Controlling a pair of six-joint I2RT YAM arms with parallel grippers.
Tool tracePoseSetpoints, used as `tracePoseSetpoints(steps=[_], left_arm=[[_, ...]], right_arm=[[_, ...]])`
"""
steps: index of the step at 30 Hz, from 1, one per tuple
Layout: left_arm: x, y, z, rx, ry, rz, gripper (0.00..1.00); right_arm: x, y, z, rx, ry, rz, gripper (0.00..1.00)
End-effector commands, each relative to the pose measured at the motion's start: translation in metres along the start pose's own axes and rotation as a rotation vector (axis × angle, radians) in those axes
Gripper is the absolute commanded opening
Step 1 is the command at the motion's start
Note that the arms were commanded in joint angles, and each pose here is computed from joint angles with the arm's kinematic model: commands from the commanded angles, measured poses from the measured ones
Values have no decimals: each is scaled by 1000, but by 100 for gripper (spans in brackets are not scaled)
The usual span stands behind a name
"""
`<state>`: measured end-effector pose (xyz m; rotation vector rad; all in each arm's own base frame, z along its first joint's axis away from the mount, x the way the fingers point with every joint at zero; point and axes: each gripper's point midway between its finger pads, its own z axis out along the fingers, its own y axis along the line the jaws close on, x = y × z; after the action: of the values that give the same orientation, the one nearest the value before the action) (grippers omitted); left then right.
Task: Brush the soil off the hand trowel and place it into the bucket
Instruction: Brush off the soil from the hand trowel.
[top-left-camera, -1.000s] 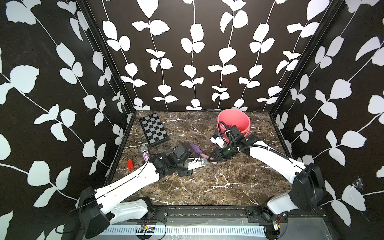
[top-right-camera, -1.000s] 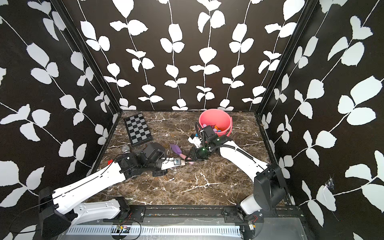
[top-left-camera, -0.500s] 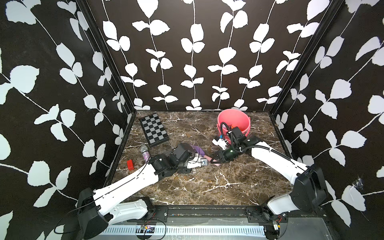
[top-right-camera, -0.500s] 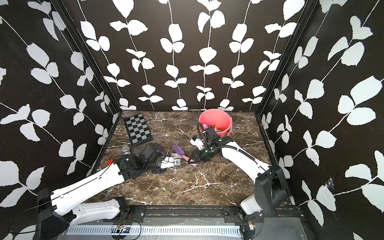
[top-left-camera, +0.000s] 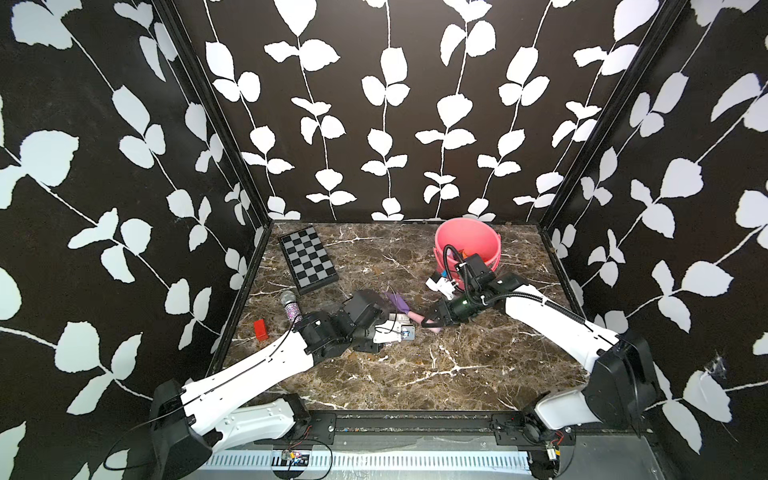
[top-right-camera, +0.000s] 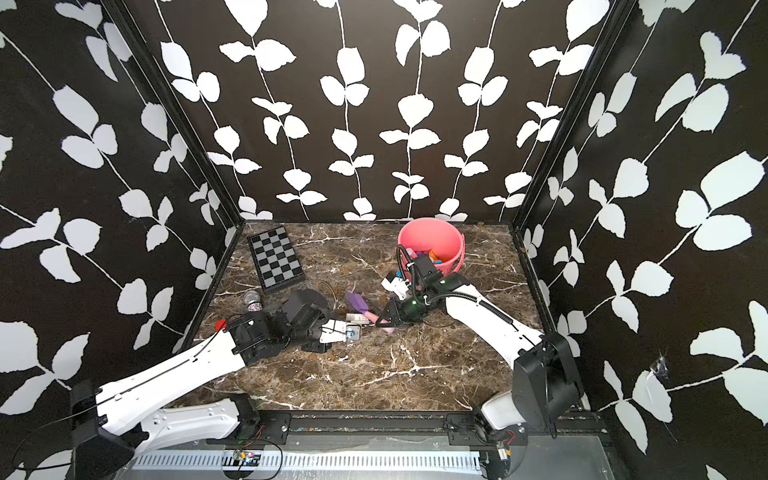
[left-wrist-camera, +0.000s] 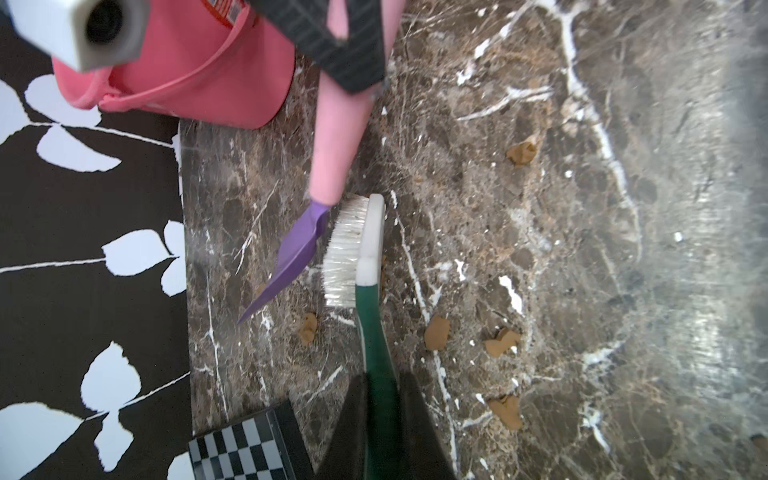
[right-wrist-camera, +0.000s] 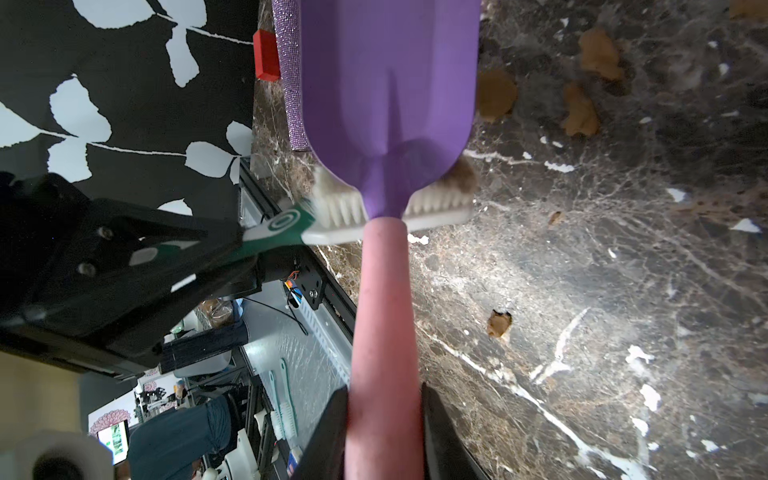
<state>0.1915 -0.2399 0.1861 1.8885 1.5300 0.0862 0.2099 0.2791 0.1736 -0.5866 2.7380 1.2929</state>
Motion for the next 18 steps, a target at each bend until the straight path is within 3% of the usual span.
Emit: tracePoseSetpoints(steps=[1,6,12,18], left_arm=[[-14,16,-5,-62,-50,18,0],[6,31,-6,-168,51,46,0],[35,27,-6,-206,179,83,0],[30,10,-6,-135,110,108,0]], right_arm=[[3,2,4,-17,11,-16,0],[9,-4,1,2,26,-16,0],[5,-5,-12,0,-1,-15,0],[1,2,-13,-38,-15,-4,0]])
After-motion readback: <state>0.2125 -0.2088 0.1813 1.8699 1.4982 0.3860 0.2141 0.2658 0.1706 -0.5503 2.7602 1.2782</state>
